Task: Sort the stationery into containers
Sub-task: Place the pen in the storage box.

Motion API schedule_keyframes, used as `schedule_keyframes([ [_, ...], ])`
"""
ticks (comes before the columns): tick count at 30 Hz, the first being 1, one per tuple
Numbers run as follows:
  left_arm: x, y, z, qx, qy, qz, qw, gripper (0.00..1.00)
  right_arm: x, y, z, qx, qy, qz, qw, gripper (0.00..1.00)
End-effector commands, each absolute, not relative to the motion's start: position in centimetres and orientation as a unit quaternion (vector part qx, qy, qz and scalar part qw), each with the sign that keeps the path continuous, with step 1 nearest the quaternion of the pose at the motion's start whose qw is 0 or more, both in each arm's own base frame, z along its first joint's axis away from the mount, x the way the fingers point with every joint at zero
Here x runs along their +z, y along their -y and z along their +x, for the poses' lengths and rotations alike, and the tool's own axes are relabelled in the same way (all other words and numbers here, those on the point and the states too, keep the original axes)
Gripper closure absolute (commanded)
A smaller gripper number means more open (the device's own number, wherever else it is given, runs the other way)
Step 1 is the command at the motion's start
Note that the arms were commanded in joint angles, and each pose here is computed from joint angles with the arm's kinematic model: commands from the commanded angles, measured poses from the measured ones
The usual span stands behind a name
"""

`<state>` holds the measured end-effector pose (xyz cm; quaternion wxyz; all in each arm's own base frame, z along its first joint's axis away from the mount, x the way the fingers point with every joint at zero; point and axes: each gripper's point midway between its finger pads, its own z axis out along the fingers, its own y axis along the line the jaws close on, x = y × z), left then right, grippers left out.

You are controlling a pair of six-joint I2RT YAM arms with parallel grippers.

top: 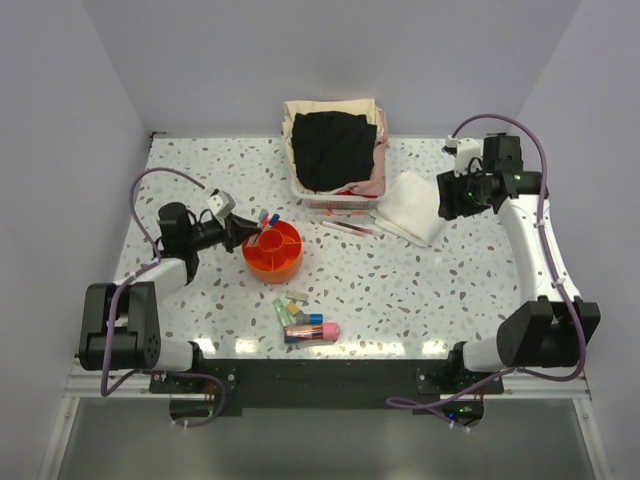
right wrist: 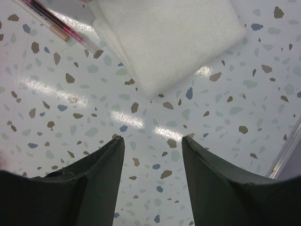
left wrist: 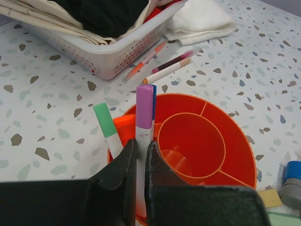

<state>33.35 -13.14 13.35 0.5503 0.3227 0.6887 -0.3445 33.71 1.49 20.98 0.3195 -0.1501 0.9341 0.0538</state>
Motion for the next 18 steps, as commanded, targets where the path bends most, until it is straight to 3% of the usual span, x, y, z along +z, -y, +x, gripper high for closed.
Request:
schedule_keyframes([
  [1,13.6,12.8,33.8,-0.330,-0.676,0.340,0.564,1.00,21.8,-1.1,34.3,0.044,-0.931,-0.153,0.330,0.44],
  [12,11.9,12.2,33.3,-0.316,-0.706,0.348,0.529,0.94,21.3,-1.3,34.5,0.050,-0.931,-0.150,0.331,0.44],
  [18,14.4,12.1,34.1,-0.303,-0.691,0.357,0.551,0.70,21.2,-1.3,34.2,0.050,-0.930,-0.148,0.332,0.44],
])
